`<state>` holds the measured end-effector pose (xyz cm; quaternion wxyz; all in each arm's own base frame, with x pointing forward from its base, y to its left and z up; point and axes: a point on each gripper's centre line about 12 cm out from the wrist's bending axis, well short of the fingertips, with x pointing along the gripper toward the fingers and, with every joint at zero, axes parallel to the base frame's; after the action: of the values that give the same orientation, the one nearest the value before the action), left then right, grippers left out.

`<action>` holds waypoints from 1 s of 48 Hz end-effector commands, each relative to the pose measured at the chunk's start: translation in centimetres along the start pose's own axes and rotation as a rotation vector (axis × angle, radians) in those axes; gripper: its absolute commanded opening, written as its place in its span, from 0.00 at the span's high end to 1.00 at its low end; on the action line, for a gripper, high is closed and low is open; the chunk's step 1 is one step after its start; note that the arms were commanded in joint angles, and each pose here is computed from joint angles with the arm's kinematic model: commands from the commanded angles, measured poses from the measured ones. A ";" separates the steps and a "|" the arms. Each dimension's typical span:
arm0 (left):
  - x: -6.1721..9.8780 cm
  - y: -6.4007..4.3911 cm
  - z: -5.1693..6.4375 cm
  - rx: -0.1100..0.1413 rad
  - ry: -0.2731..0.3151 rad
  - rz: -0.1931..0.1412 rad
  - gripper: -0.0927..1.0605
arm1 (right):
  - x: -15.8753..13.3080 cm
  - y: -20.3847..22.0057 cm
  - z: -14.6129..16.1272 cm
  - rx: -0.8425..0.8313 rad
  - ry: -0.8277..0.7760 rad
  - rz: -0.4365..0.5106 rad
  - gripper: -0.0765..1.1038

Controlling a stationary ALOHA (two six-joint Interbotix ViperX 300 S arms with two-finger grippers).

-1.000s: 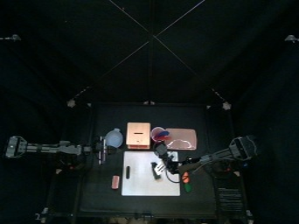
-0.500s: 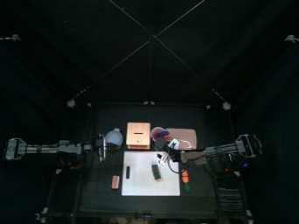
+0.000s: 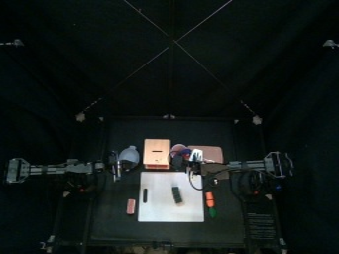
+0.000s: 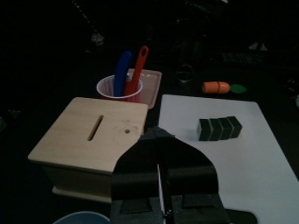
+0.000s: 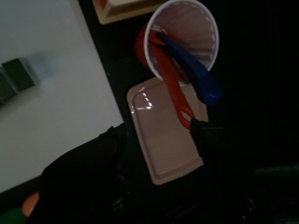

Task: Place sushi on board then cut the sushi with the knife then place the pieces on the plate
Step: Pick knife at handle with right hand

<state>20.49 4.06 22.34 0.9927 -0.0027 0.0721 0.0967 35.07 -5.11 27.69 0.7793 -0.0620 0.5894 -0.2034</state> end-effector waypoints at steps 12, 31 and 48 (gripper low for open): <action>0.1 0.4 0.5 -0.012 -0.015 0.019 0.93 | 0.8 -0.6 2.1 -0.176 0.065 -0.055 0.17; 0.0 0.5 0.0 -0.013 -0.003 0.024 0.93 | 2.3 -0.6 2.7 -0.295 0.216 -0.100 0.17; 0.0 0.5 -0.1 -0.010 -0.001 0.026 0.93 | 4.4 -0.6 2.8 -0.329 0.271 -0.105 0.19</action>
<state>20.16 4.45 21.75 0.9909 -0.0084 0.0792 0.1083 38.42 -7.16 23.57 0.6507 -0.1933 0.7198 -0.1454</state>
